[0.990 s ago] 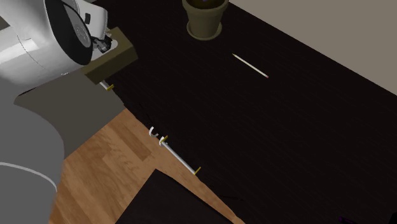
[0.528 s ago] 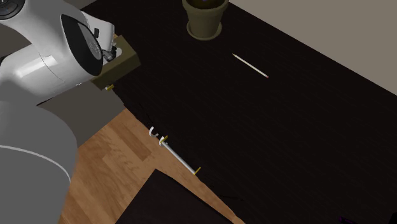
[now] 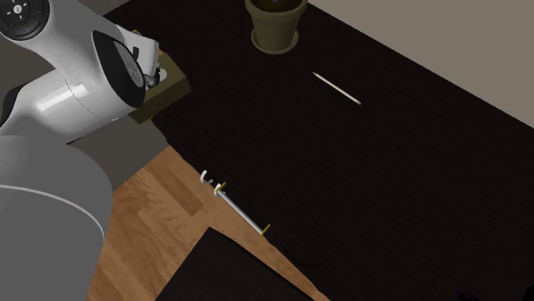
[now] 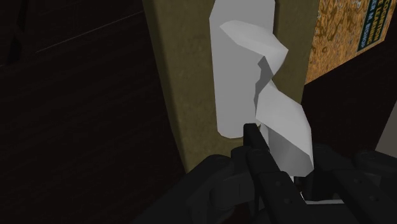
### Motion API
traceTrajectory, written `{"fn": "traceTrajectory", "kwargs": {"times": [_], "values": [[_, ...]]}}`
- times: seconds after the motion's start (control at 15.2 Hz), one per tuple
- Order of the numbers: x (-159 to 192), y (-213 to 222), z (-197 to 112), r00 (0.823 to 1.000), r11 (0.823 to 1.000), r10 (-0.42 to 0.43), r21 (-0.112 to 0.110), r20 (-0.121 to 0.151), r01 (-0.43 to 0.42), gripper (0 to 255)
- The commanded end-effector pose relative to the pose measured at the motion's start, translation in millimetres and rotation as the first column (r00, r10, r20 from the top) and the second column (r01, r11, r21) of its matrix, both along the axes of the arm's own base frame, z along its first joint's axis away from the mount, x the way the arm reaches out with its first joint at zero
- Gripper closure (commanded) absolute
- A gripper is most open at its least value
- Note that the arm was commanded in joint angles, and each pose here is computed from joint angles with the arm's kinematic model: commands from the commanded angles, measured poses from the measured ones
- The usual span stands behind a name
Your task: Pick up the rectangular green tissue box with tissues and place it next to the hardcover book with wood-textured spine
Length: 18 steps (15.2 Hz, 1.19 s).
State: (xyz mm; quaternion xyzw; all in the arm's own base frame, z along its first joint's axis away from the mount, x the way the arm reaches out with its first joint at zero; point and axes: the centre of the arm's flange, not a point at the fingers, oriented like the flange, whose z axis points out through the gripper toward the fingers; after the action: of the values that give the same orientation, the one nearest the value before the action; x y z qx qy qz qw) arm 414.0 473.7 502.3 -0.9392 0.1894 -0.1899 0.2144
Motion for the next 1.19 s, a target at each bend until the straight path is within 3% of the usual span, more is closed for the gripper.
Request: {"fn": "traceTrajectory", "kwargs": {"times": [0.0, 0.07, 0.13, 0.46, 0.73, 1.12], "values": [[0.0, 0.0, 0.0, 1.000, 1.000, 0.000, 0.000, 0.000, 0.000, 255], [0.0, 0.0, 0.0, 1.000, 1.000, 0.000, 0.000, 0.000, 0.000, 255], [0.0, 0.0, 0.0, 1.000, 1.000, 0.000, 0.000, 0.000, 0.000, 0], [0.0, 0.0, 0.0, 1.000, 1.000, 0.000, 0.000, 0.000, 0.000, 0], [-21.9, -16.6, 41.8, 1.000, 1.000, 0.000, 0.000, 0.000, 0.000, 0], [-21.9, -16.6, 41.8, 1.000, 1.000, 0.000, 0.000, 0.000, 0.000, 0]]}}
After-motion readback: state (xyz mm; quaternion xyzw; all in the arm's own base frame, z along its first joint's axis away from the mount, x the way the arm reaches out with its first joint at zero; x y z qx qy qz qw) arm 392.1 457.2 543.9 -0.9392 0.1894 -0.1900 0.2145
